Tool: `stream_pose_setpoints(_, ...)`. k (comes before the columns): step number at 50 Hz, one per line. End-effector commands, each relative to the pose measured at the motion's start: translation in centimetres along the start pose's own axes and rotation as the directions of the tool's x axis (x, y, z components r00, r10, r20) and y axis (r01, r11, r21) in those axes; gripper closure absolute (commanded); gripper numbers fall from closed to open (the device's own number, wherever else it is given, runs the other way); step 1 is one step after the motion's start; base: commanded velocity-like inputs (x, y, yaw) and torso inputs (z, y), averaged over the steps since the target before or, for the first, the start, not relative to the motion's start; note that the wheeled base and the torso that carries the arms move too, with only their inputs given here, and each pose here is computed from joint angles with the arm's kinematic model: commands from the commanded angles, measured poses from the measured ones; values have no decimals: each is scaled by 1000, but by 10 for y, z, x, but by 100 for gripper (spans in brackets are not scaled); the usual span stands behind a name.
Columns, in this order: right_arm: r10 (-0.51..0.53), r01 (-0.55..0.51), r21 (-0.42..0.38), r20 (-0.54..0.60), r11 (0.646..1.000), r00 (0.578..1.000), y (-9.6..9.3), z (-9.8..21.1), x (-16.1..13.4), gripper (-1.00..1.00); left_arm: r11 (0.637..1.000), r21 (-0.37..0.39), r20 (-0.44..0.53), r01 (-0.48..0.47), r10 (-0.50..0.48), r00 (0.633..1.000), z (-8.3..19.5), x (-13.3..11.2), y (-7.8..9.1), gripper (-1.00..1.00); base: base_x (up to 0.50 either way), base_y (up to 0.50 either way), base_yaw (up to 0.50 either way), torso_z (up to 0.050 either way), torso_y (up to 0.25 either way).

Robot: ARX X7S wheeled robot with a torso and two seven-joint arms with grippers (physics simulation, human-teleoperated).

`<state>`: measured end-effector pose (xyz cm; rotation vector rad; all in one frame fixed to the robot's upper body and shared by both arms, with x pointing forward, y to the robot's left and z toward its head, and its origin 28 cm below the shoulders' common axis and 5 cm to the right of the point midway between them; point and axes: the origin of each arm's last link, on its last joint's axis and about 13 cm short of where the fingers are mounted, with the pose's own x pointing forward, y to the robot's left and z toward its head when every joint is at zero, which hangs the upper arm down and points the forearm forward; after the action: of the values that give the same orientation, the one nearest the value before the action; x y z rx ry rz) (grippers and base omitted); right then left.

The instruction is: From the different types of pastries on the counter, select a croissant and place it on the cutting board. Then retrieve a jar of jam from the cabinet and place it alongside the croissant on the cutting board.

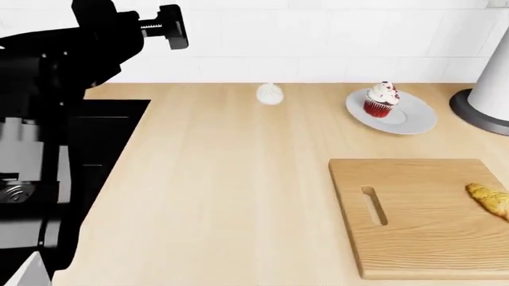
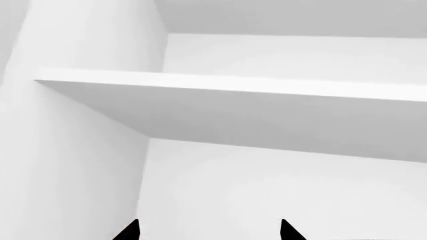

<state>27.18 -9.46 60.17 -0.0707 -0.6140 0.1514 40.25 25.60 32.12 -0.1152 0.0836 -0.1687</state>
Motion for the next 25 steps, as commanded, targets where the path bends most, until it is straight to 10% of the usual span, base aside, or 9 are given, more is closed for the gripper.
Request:
stream_pose_setpoints(1,-54,54,-15,2,998,999,-1,0,0,-100,999,-3,-9,43,-43,999,-1,-1,-12,-100,0,0,0,0,0)
stream_pose_setpoints(25,-285,285,-25,-169,958,943,1,-7,-8,-100,997,-8,-8,76,-76,997,0,-1,-21,-100,0,0,0,0,0)
